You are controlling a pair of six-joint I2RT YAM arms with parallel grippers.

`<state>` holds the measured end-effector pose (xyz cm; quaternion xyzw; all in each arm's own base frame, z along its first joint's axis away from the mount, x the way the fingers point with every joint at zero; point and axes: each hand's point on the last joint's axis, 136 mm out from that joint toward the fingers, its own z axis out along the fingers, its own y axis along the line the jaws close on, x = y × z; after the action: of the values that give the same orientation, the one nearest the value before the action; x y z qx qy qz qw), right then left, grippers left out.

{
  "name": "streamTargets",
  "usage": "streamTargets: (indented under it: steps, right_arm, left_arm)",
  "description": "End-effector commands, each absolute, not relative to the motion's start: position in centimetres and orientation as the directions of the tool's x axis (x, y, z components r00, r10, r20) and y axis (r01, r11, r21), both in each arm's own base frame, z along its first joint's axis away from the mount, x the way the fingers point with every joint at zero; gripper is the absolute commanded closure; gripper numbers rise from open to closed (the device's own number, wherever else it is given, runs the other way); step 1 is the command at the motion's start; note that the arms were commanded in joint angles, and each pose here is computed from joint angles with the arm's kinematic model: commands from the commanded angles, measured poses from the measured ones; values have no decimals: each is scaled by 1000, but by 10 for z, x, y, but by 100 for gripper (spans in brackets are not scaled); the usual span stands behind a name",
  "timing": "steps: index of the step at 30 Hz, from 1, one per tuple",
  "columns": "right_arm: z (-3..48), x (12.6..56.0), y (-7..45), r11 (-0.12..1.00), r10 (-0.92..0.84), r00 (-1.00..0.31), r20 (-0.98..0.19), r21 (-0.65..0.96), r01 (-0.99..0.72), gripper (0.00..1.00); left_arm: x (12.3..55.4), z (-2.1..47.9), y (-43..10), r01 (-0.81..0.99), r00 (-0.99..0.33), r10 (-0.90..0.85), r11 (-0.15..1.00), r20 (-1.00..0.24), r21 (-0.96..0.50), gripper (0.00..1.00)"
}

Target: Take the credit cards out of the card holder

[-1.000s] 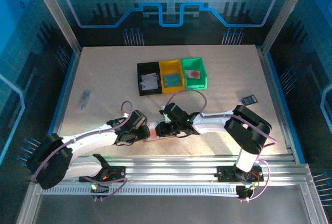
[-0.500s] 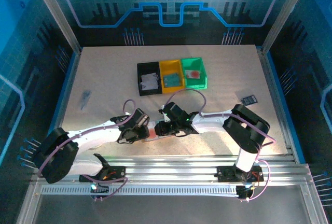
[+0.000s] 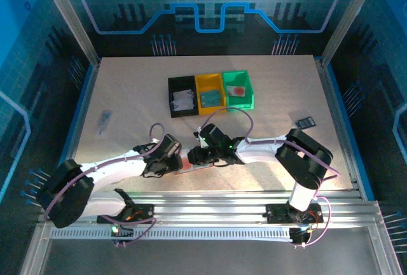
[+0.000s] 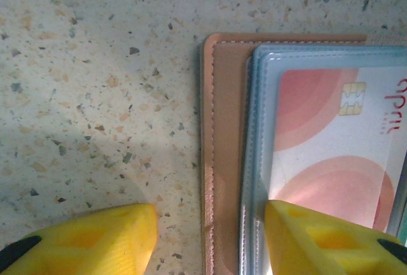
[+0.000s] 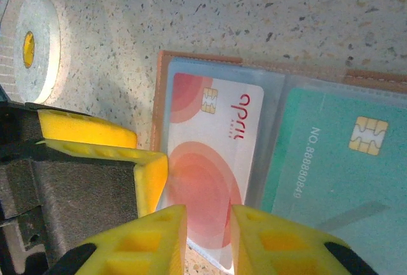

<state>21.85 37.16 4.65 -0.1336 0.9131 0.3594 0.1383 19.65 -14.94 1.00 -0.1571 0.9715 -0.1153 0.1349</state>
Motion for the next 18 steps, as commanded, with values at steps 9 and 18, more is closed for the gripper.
streamTargets:
  steps: [9,18]
  right_arm:
    - [47,231,383,705,-134,-922,-364,618,-346,75]
    - [33,231,377,736,-148,-922,-357,583,-344,75]
  left_arm:
    - [189,-15,-169,-227,-941,-297,908,-161,-352,51]
    - [187,-21,-171,-229,-944,-296,906,-148,-357,51]
